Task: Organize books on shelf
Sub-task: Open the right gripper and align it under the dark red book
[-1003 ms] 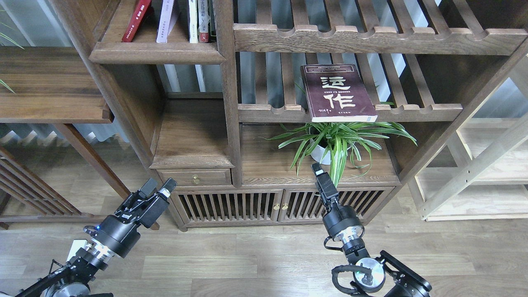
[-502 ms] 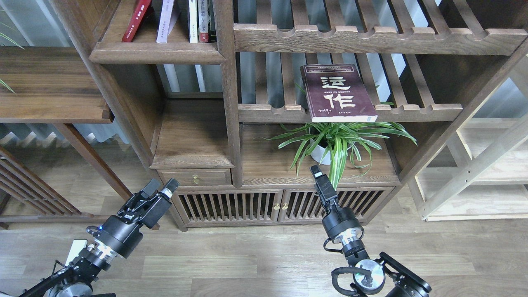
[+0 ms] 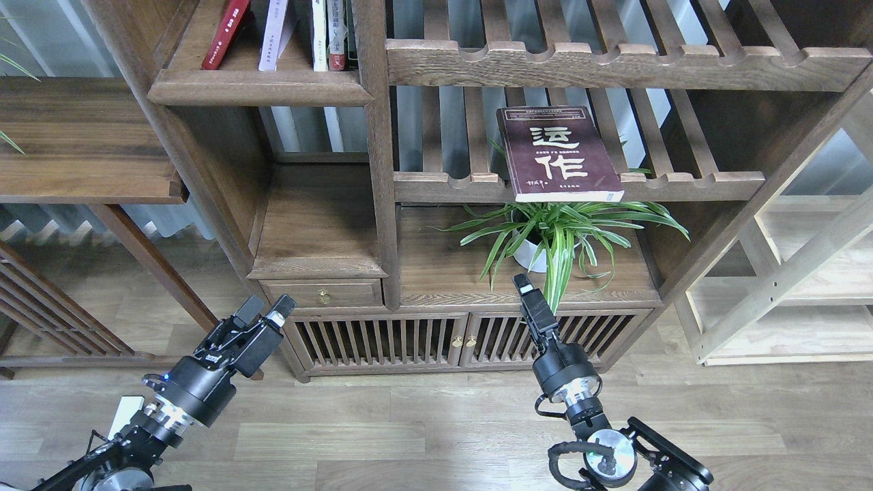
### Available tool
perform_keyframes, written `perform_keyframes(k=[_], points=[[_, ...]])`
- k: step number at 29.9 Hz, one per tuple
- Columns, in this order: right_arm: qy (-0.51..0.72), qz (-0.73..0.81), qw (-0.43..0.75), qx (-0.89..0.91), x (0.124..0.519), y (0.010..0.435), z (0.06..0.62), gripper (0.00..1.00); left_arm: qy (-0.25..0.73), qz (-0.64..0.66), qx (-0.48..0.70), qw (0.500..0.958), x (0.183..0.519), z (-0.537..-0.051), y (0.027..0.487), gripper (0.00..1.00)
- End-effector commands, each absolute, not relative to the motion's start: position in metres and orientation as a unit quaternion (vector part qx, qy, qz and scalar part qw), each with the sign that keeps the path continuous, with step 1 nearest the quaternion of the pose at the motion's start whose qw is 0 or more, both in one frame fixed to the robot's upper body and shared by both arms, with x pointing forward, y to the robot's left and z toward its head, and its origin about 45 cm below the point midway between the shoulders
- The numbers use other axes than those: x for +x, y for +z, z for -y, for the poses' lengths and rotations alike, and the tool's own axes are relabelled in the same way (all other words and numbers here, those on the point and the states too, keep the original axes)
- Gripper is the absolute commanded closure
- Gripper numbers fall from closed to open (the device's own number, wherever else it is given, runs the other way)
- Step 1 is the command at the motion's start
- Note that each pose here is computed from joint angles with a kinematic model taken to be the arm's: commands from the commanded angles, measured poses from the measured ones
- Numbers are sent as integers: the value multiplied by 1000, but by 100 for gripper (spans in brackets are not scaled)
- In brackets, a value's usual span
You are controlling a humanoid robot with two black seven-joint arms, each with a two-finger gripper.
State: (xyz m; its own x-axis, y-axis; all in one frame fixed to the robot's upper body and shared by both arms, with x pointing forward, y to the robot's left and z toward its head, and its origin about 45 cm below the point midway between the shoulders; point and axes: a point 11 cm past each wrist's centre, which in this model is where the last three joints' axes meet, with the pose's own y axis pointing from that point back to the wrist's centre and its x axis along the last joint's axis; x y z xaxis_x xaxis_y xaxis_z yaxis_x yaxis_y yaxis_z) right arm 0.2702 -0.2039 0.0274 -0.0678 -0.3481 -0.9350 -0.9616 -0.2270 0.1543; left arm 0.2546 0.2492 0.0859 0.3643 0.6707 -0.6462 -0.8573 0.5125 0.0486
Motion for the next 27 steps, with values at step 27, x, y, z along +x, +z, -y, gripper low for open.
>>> perform_keyframes(k=[27], points=[[497, -544, 314, -599, 263, 24, 207, 0, 472, -305, -148, 813, 258, -254, 89, 1]])
